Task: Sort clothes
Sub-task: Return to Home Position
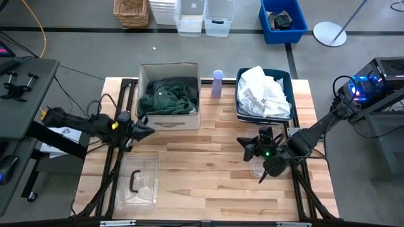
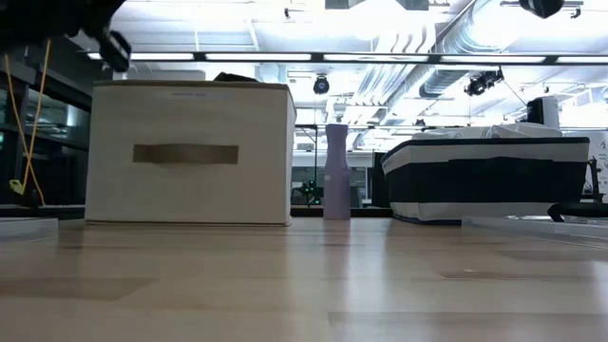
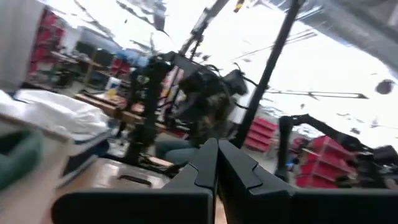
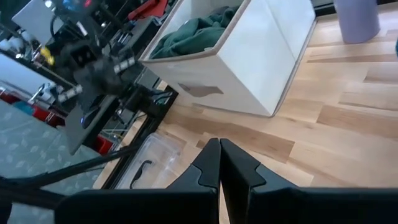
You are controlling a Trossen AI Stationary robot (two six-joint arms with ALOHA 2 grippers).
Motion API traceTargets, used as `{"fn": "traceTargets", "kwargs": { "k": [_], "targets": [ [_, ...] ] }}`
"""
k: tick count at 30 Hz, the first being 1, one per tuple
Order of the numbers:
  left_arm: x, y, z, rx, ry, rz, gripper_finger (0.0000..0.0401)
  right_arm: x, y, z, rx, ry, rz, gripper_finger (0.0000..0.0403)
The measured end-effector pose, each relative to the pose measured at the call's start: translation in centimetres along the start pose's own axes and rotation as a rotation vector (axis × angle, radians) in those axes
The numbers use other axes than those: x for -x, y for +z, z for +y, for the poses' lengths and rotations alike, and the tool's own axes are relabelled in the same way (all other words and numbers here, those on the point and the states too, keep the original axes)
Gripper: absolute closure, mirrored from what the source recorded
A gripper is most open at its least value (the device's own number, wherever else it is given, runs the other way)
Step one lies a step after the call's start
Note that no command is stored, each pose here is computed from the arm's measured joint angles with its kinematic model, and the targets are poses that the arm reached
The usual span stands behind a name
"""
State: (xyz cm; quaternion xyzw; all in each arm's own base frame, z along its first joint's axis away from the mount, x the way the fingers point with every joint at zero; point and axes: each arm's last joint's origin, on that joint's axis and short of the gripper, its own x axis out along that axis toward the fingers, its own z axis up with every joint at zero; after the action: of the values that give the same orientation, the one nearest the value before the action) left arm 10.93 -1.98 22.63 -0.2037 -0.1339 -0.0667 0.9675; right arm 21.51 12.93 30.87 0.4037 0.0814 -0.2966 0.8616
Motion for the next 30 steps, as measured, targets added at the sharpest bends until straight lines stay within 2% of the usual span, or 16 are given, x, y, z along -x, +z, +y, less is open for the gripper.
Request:
{"fn": "traceTargets", "kwargs": {
  "k": [4,7,10,17,25,30],
  "targets": [
    [0.8,-2.5,0.5,-0.028,-0.045,0.047,0.0401,-0.6,0.4,-0.1,-0.01,-0.019,-0.013,0.0403],
    [1.0,-3.9,1.3,-0.091,0.004,0.138,0.0401,-1.0,0.7,-0.2,-0.019,-0.031,0.001,0.0403],
    [1.1,-4.4,2.1,-0.133,0.058,0.21,0.0401,-1.4,0.8,-0.3,-0.021,-0.041,0.042,0.0403],
    [1.2,-4.7,3.0,-0.138,0.119,0.259,0.0401,-1.4,0.6,-0.7,0.037,-0.058,0.123,0.0403],
    [1.4,-5.2,3.0,0.002,0.123,0.311,0.04,-0.5,-0.1,-1.2,0.128,-0.082,0.132,0.0403],
    [1.4,-5.3,3.0,0.005,0.124,0.313,0.04,0.1,-0.4,-1.6,0.282,-0.086,0.17,0.0403]
  ]
}}
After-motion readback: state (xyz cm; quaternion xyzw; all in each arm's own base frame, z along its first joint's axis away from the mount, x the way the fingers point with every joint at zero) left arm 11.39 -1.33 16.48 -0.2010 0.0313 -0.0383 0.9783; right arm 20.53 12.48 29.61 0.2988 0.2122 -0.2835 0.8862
